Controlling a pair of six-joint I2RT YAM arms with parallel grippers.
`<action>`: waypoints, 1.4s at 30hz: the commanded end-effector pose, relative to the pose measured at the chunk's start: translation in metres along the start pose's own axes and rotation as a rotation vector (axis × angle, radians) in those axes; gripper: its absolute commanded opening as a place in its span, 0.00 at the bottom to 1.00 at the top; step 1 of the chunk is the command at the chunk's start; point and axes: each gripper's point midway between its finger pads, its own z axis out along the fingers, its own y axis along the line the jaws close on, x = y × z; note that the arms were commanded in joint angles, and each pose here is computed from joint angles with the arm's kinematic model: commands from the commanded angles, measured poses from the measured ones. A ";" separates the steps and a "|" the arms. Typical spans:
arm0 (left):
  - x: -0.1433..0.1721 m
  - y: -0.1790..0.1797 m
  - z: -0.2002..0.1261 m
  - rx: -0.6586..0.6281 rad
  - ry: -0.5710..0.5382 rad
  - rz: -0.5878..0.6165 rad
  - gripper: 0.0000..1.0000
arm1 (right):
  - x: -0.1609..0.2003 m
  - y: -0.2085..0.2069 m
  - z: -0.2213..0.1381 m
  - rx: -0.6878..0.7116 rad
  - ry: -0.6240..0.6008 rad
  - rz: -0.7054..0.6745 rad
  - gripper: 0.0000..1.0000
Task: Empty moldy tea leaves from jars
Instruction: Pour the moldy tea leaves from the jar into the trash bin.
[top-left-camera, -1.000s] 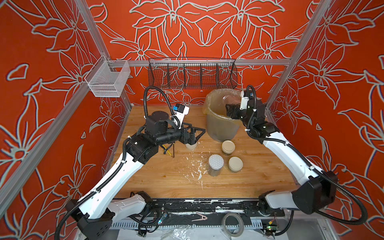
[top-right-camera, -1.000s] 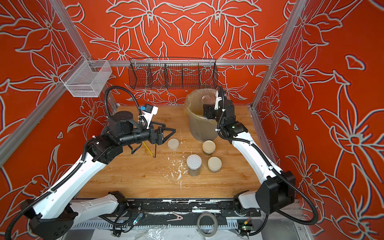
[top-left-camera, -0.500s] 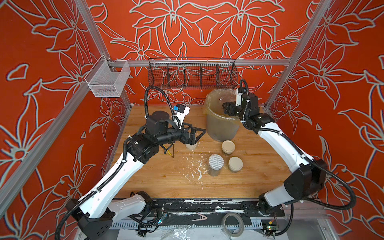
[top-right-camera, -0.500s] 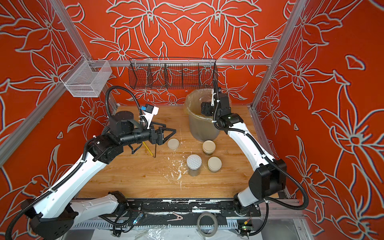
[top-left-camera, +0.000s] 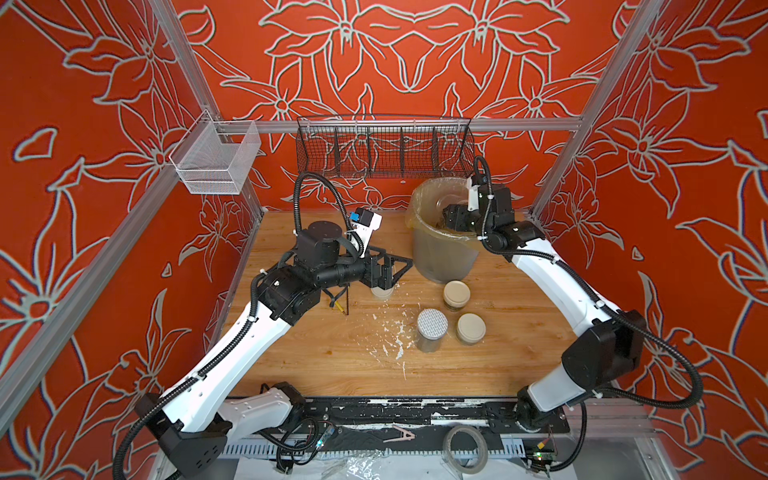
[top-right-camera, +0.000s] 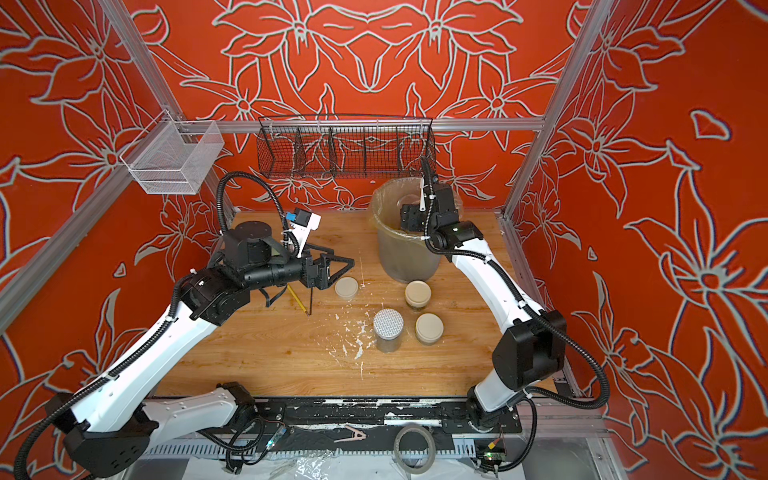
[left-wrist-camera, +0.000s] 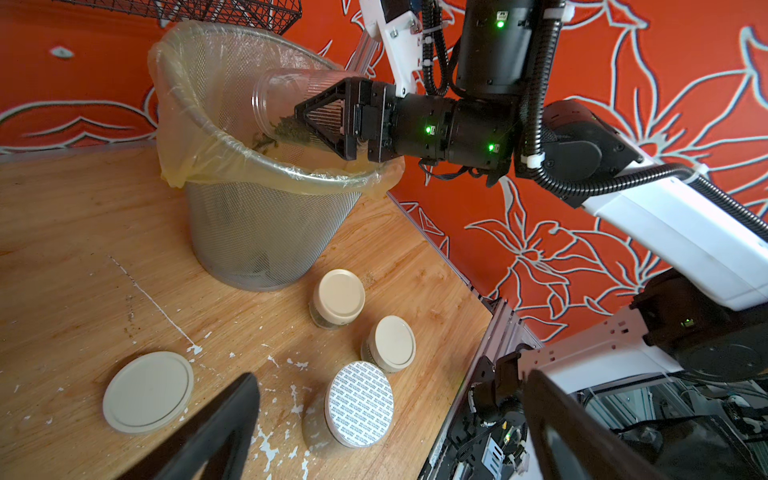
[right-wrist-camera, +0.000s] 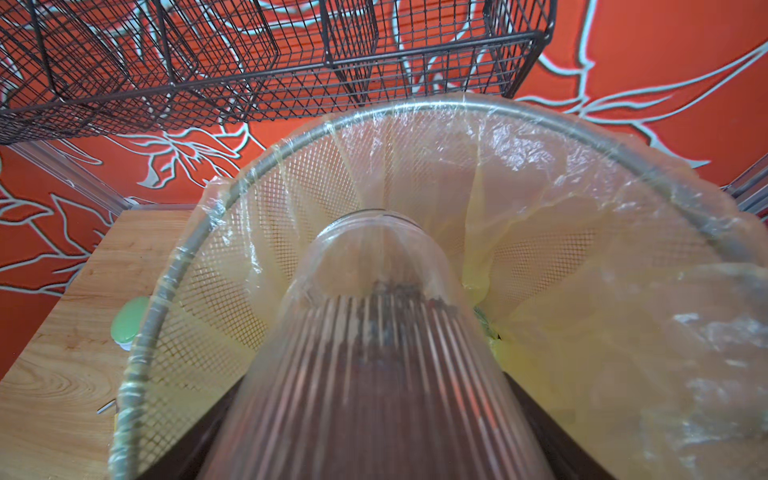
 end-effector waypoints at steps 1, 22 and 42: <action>0.000 -0.005 0.001 0.017 0.002 0.023 0.98 | -0.054 0.011 -0.040 -0.049 -0.166 0.005 0.17; 0.000 -0.011 0.000 0.043 -0.001 0.022 0.98 | -0.046 0.015 -0.034 -0.057 -0.082 -0.036 0.16; 0.001 -0.006 0.000 0.010 0.002 0.028 0.98 | -0.040 0.012 -0.005 0.001 0.046 -0.042 0.14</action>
